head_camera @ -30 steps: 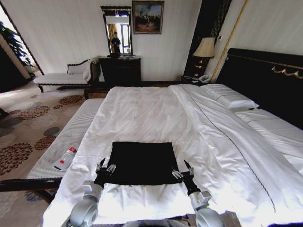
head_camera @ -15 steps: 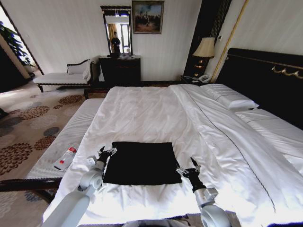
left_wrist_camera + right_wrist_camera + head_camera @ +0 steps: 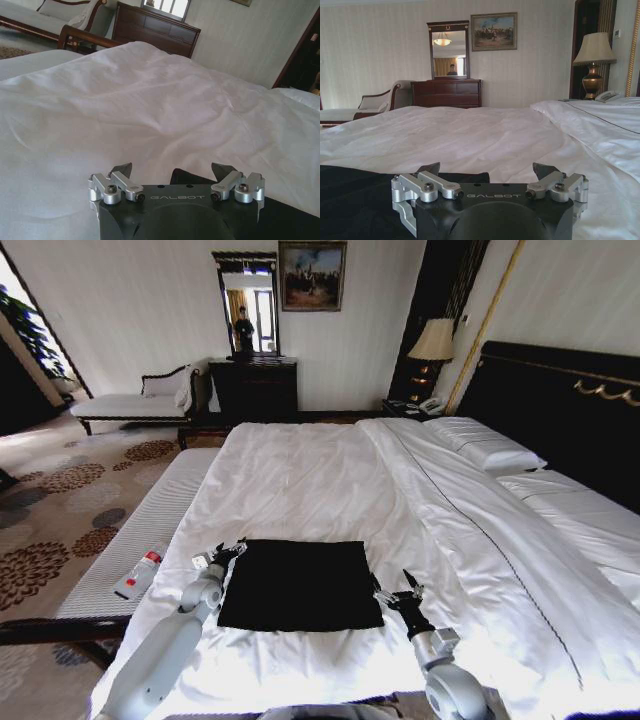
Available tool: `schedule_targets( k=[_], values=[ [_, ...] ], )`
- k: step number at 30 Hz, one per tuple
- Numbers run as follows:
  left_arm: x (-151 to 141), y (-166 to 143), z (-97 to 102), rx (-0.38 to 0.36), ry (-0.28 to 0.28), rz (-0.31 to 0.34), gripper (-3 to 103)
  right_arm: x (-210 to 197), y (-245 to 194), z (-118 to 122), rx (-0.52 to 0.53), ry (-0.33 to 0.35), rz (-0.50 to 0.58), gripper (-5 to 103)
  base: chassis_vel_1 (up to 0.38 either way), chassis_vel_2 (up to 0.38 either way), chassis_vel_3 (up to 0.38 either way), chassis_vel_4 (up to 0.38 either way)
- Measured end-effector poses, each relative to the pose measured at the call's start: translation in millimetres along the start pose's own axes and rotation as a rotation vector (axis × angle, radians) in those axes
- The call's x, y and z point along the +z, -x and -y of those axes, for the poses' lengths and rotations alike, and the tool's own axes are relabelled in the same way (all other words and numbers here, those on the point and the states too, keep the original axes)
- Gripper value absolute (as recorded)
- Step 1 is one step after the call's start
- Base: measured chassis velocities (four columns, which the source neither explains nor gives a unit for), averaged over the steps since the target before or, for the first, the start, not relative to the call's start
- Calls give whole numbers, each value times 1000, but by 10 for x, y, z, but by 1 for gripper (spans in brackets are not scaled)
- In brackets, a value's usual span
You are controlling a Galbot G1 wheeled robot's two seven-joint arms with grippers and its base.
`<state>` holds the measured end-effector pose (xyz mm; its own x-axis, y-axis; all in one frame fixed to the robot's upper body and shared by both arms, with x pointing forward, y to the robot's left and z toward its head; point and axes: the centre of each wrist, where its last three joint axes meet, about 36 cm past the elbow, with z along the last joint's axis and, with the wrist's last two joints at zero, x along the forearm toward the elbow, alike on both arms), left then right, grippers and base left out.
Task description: Fold the clothes on the bed.
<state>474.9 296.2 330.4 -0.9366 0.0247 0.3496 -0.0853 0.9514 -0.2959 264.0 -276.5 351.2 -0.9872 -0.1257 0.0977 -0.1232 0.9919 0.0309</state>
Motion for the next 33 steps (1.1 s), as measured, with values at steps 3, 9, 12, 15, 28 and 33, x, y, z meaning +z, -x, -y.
schedule_targets(
  k=[3,9,12,15,28,33],
  values=[
    [39,39,11,3,0,-14,82,-9,9,3,1,2,-2,100,0,0,0,0],
    [140,85,24,15,1,-50,61,-31,15,7,-1,4,-4,100,0,0,0,0],
    [157,101,42,20,-1,-53,50,-42,23,0,-3,6,-2,100,0,0,0,0],
    [159,114,58,24,-1,-54,39,-60,28,-9,-4,9,0,100,0,0,0,0],
    [133,68,91,29,6,-40,1,-56,35,-23,-8,12,-1,100,0,0,0,0],
    [113,42,74,19,19,-27,1,-101,195,36,-7,37,-15,100,0,0,0,0]
  ],
)
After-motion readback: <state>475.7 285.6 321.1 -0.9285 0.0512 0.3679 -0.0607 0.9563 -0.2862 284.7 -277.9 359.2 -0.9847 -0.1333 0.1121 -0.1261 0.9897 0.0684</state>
